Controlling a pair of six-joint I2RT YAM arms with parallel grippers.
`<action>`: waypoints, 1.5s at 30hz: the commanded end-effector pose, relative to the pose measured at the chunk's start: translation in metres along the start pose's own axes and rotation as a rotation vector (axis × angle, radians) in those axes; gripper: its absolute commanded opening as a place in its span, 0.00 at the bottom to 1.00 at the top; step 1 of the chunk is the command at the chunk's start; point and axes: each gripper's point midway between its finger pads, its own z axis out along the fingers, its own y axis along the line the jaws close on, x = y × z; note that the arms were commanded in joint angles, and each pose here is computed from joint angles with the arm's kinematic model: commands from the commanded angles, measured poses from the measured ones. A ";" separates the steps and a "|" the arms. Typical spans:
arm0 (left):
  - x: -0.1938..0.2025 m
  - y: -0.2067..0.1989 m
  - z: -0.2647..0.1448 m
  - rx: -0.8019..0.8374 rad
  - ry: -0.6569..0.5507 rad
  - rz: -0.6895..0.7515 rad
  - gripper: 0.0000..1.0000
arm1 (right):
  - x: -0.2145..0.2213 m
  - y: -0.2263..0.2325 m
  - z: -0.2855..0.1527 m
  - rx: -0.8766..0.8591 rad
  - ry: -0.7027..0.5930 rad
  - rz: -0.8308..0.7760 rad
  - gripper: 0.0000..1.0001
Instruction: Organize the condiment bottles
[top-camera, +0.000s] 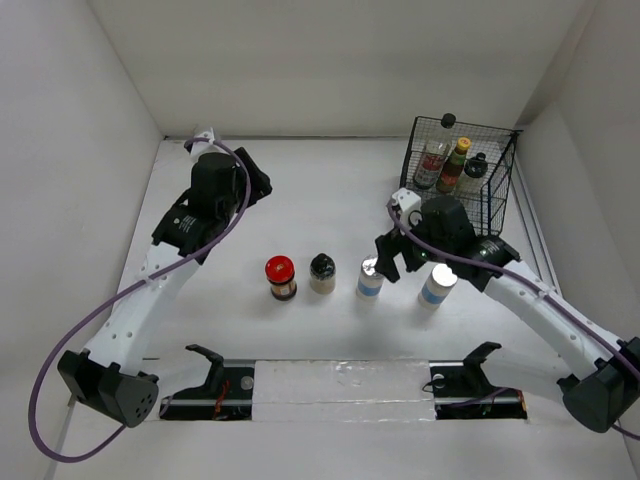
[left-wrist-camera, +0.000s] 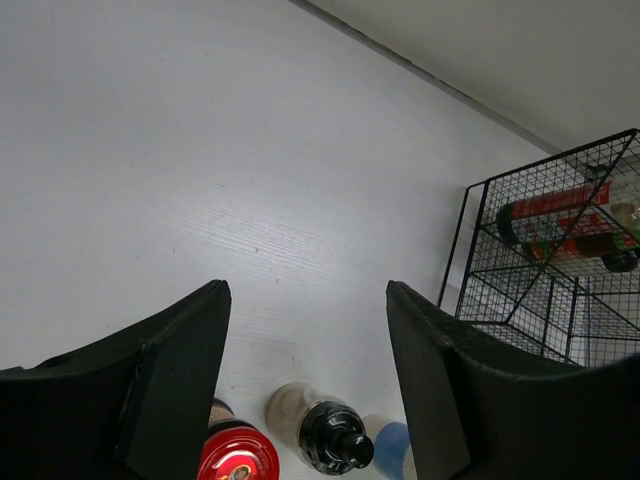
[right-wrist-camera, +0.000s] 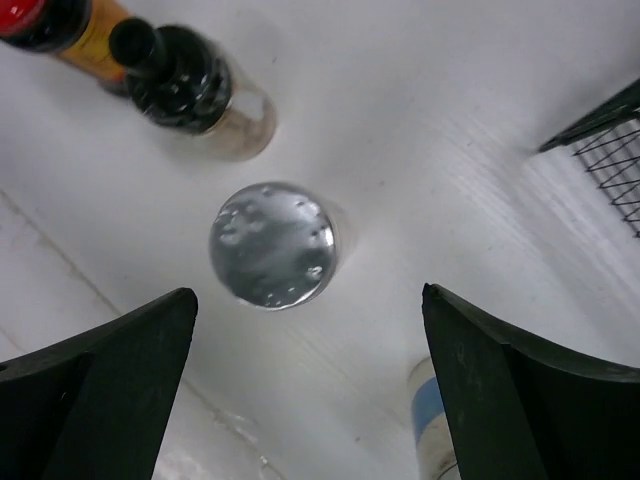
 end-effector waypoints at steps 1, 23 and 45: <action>-0.003 -0.005 -0.006 0.029 -0.015 0.003 0.61 | 0.014 0.025 -0.010 -0.067 0.047 -0.008 1.00; -0.001 0.001 -0.015 0.036 -0.023 0.000 0.65 | -0.066 -0.002 0.011 0.103 -0.113 -0.050 0.23; -0.004 -0.002 -0.009 0.030 -0.030 0.008 0.65 | -0.207 -0.210 -0.072 0.400 -0.423 0.076 0.16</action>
